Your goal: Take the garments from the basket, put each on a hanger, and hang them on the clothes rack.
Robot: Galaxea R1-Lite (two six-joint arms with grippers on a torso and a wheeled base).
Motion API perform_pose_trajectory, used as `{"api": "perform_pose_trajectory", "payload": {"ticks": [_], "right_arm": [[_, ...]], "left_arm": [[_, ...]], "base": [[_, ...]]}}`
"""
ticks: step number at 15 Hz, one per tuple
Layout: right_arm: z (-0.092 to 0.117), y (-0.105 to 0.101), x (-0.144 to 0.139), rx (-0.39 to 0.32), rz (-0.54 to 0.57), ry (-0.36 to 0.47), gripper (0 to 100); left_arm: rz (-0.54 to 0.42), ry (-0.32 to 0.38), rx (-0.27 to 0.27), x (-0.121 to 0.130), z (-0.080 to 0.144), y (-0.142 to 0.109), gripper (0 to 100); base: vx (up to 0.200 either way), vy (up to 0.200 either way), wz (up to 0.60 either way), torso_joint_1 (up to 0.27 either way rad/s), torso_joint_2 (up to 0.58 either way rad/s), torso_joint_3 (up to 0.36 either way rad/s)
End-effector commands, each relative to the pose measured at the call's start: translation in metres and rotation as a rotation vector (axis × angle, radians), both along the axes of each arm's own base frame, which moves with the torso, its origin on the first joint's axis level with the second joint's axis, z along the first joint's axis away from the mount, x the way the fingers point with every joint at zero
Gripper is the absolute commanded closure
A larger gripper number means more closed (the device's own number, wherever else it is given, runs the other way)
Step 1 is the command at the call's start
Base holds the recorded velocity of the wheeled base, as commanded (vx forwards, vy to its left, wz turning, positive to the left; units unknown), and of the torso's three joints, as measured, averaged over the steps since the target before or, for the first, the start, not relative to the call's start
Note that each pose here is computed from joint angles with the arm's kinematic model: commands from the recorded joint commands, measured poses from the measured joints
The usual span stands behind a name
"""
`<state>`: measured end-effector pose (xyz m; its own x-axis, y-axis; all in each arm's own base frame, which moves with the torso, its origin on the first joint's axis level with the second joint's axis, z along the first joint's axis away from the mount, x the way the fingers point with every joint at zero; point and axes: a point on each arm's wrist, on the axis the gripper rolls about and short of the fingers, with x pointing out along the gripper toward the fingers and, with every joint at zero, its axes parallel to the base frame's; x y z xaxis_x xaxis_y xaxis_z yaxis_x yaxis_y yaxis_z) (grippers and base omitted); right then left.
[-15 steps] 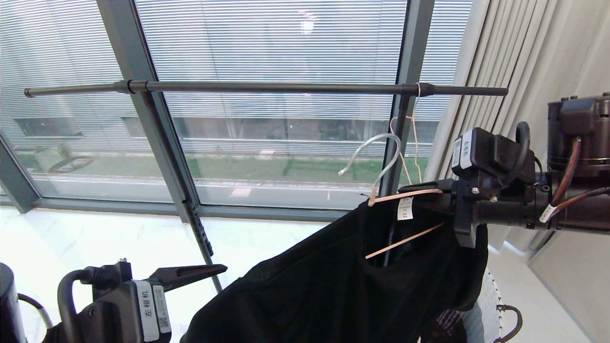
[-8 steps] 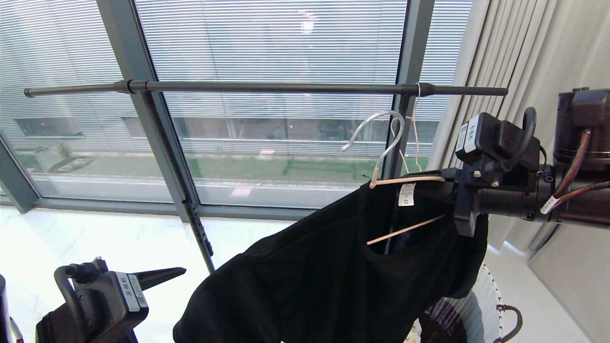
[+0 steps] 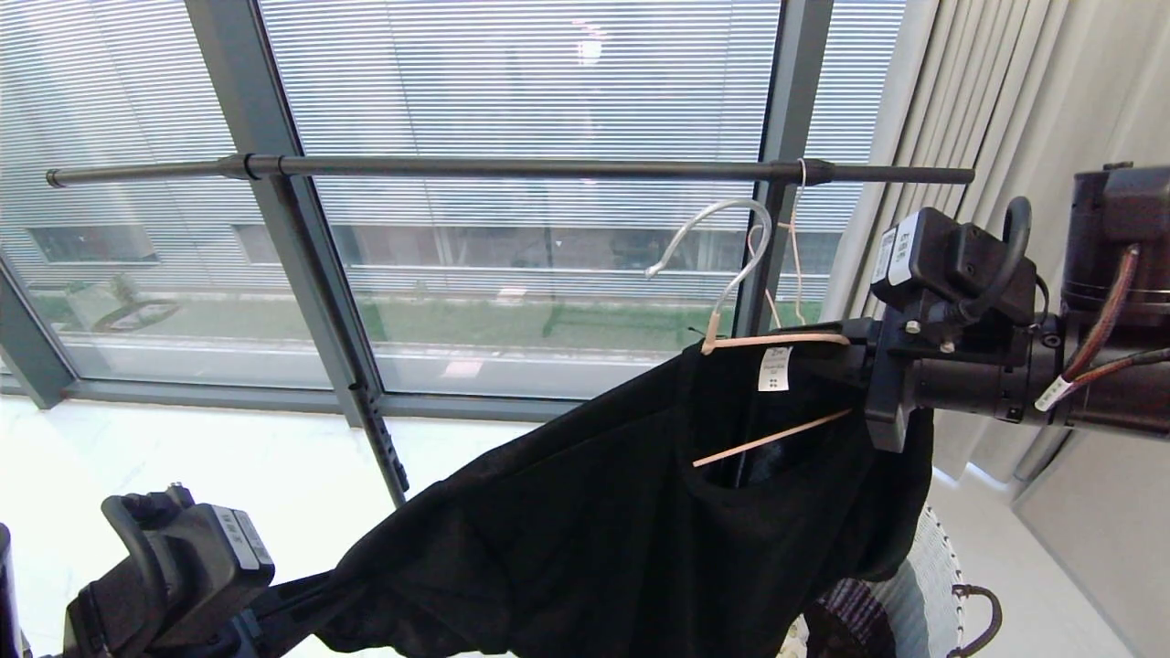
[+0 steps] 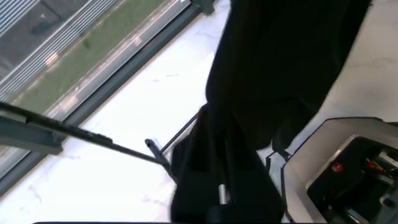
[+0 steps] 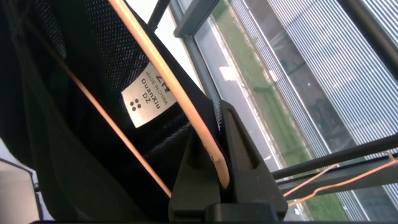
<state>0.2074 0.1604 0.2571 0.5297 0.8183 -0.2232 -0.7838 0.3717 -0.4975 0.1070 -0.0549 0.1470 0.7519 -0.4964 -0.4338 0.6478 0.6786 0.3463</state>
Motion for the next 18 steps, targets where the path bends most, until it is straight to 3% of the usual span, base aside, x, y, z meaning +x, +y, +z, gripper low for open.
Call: {"api": "perform_pose_trajectory", "payload": {"ticks": [1,4,7,8,10,13,16,18], "right_arm": [[0.001,-0.001,0.0,0.003,-0.009,0.001,100],[0.004,-0.001,0.001,0.051,-0.061,0.009,100],[0.004,0.0,0.003,0.064,-0.073,0.013,100],[0.004,0.0,0.002,0.062,-0.073,0.014,100],[0.003,0.0,0.003,0.058,-0.099,0.014,100],[-0.001,0.001,0.008,0.058,-0.2,0.041,100],[-0.007,0.015,0.013,0.072,-0.312,0.087,100],[-0.01,0.032,0.022,0.132,-0.418,0.117,100]], "left_arm": [[0.07,0.001,0.004,0.002,-0.001,0.008,100],[0.232,0.002,0.004,0.009,-0.001,0.027,100],[0.212,-0.032,-0.012,0.008,0.006,0.025,100],[0.193,-0.038,-0.019,0.008,0.008,0.022,0],[0.203,-0.038,-0.03,0.007,0.009,0.023,0],[0.269,-0.018,-0.113,0.006,0.013,0.024,0],[0.443,-0.066,-0.104,0.011,0.022,0.032,0],[0.565,-0.098,-0.073,0.012,0.024,0.038,0]], "base": [[0.0,0.0,0.0,0.0,0.0,0.0],[0.0,0.0,0.0,0.0,0.0,0.0],[0.0,0.0,0.0,0.0,0.0,0.0],[0.0,0.0,0.0,0.0,0.0,0.0],[0.0,0.0,0.0,0.0,0.0,0.0],[0.0,0.0,0.0,0.0,0.0,0.0],[0.0,0.0,0.0,0.0,0.0,0.0],[0.0,0.0,0.0,0.0,0.0,0.0]]}}
